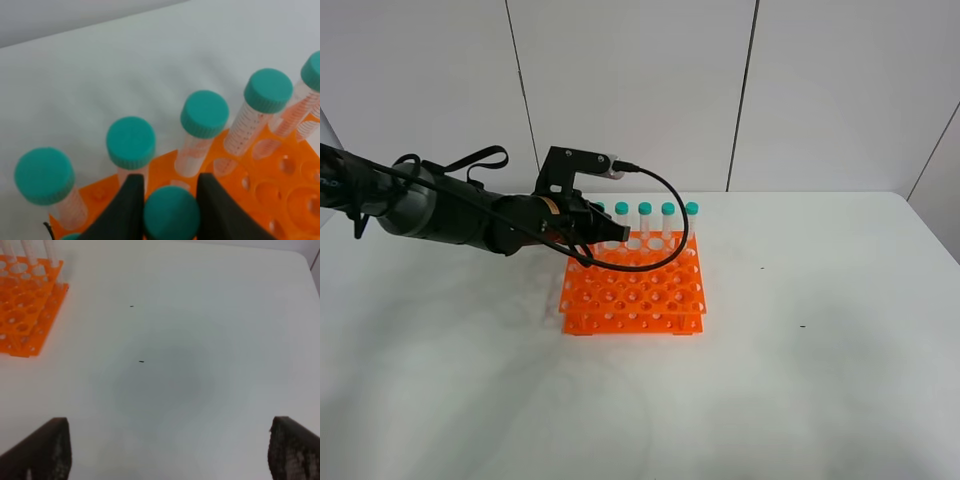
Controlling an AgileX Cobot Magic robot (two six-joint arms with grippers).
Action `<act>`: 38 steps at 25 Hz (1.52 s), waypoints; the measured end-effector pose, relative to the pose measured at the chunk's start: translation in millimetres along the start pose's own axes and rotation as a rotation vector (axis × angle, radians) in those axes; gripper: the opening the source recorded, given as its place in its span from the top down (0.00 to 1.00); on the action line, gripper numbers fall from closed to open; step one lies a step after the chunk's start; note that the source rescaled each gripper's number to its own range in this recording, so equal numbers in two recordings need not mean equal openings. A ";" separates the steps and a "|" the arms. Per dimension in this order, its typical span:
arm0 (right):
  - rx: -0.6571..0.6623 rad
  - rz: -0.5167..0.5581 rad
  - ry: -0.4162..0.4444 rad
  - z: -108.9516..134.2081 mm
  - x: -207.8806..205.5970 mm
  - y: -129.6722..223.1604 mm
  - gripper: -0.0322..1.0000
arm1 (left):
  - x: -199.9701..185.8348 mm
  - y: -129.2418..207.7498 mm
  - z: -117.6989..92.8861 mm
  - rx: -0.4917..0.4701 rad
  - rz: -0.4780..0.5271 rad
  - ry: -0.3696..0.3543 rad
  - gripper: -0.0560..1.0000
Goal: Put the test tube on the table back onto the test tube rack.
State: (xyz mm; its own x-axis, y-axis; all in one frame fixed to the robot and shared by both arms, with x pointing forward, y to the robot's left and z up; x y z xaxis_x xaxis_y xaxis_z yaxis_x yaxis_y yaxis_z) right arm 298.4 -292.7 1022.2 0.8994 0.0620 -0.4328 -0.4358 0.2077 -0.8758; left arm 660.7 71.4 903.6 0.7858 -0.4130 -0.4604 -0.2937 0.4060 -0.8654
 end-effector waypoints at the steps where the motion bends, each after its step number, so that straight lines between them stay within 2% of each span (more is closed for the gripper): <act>1: 0.000 0.000 0.000 0.0 0.0 0.0 0.14 | 0.0 0.0 -0.1 0.001 0.000 0.000 0.95; 12: 0.000 0.000 0.000 0.0 0.0 0.0 0.14 | 0.0 0.0 -0.1 0.002 0.000 0.001 0.95; 20: 0.000 0.000 0.000 0.0 0.0 0.0 0.14 | 0.0 0.0 -0.1 0.002 0.000 0.001 0.73; 24: 0.000 0.000 0.000 0.0 0.0 0.0 0.14 | 0.0 0.0 -0.1 0.002 0.000 0.001 0.56; 27: 0.000 0.000 0.000 0.0 0.0 0.0 0.14 | 0.0 0.0 -0.1 0.002 0.000 0.001 0.48; 34: 0.000 0.000 0.000 0.0 0.0 0.0 0.14 | -3.6 -5.5 0.2 0.003 -0.013 0.000 0.45; 38: 0.000 0.000 0.000 0.0 0.0 0.0 0.14 | -16.7 -27.2 5.2 0.001 -0.065 -0.012 0.45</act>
State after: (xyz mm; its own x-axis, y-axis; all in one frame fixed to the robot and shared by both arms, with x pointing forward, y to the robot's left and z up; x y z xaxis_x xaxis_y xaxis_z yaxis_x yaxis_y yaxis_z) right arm 298.4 -292.7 1022.2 0.8994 0.0620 -0.4328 -0.4358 0.2077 -0.8758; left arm 658.5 71.5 935.9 0.8096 -0.4289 -0.4008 -0.2410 0.3797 -0.8932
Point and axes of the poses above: a point on each arm's last joint axis where the gripper is mounted, x pointing out along that axis toward the gripper, z along the wrist's bending axis when the last joint is at zero, y = z × x, the point moved 7 cm from there along x, pointing out along that axis toward the gripper, and after that the axes turned 14 degrees about x, right-handed, at the moved point
